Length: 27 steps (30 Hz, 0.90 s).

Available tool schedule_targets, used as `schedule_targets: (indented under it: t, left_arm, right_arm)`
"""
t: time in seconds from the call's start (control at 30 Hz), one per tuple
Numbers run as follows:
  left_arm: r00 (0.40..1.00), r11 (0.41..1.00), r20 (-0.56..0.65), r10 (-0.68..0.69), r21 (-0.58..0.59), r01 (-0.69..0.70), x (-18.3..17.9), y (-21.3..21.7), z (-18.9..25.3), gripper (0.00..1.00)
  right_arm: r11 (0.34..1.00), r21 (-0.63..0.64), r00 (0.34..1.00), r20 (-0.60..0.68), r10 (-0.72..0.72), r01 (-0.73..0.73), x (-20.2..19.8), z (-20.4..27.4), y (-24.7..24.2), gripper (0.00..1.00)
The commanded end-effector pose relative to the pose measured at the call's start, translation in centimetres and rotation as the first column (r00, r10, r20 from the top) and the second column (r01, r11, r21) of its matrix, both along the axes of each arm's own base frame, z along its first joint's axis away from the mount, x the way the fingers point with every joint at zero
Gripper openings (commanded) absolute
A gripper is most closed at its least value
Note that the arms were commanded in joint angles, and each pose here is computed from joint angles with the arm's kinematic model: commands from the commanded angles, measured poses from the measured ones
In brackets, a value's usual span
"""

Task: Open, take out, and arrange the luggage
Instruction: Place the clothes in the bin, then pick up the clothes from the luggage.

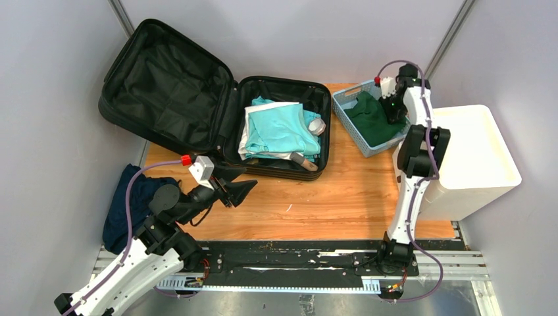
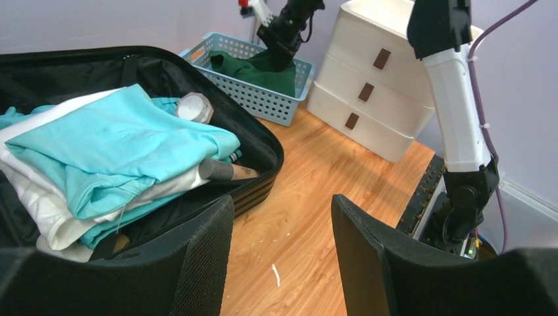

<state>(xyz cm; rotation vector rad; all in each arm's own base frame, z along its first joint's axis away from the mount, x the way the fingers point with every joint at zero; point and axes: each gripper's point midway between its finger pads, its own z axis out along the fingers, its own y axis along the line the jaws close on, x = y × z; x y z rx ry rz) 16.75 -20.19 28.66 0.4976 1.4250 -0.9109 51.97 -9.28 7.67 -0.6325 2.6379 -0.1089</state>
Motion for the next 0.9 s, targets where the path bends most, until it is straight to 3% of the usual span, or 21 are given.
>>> schedule_targets:
  t: [0.0, 0.13, 0.2, 0.27, 0.37, 0.5, 0.57, 0.63, 0.7, 0.8, 0.87]
  left_arm:
    - [1.000, 1.000, -0.004, 0.011, -0.001, -0.011, 0.0, 0.2, 0.1, 0.61]
    - [0.997, 0.998, -0.051, 0.055, 0.029, -0.053, 0.8, 0.5, -0.7, 0.73]
    - [0.995, 0.996, -0.066, 0.080, 0.053, -0.076, 1.5, 0.5, -0.8, 0.87]
    - [0.991, 0.991, -0.085, 0.105, 0.096, -0.096, 2.4, 0.2, -1.0, 0.96]
    - [0.981, 0.977, -0.142, 0.133, 0.183, -0.106, 4.3, -0.7, -1.0, 0.99]
    - [0.967, 0.934, -0.221, 0.124, 0.356, -0.039, 6.5, -1.9, -2.4, 1.00]
    - [0.964, 0.916, -0.231, 0.133, 0.400, -0.031, 7.9, -2.1, -2.7, 1.00]
    - [0.952, 0.922, -0.269, 0.145, 0.386, -0.031, 9.9, -1.9, -3.1, 0.99]
    - [0.938, 0.951, -0.322, 0.130, 0.307, -0.027, 11.9, -1.6, -2.7, 0.98]
    - [0.913, 0.984, -0.392, 0.113, 0.172, -0.048, 15.3, -1.1, -2.5, 0.97]
    - [0.891, 0.982, -0.425, 0.157, 0.161, -0.096, 17.8, -0.5, -3.0, 0.96]
  right_arm:
    - [0.990, 0.087, 0.974, 0.208, 0.090, -0.111, -0.7, 10.6, 2.9, 0.25]
    - [0.906, 0.229, 0.901, 0.340, 0.269, -0.356, -3.1, 15.6, 10.6, 0.54]
    - [0.829, 0.297, 0.857, 0.374, 0.354, -0.473, -5.2, 16.4, 15.2, 0.58]
    - [0.719, 0.378, 0.799, 0.426, 0.425, -0.584, -7.8, 17.5, 19.9, 0.60]
    - [0.503, 0.502, 0.711, 0.490, 0.505, -0.703, -12.0, 17.9, 26.2, 0.66]
    - [0.248, 0.457, 0.501, 0.596, 0.627, -0.854, -16.5, 17.2, 31.5, 0.67]
    - [0.248, 0.414, 0.465, 0.586, 0.664, -0.876, -16.4, 16.3, 32.7, 0.68]
    - [0.334, 0.444, 0.545, 0.531, 0.649, -0.831, -14.4, 15.9, 33.4, 0.68]
    - [0.418, 0.551, 0.676, 0.440, 0.591, -0.723, -12.4, 15.1, 34.0, 0.67]
    - [0.471, 0.598, 0.747, 0.385, 0.542, -0.649, -10.1, 14.2, 34.4, 0.66]
    - [0.503, 0.599, 0.774, 0.381, 0.506, -0.624, -8.2, 13.7, 34.7, 0.67]
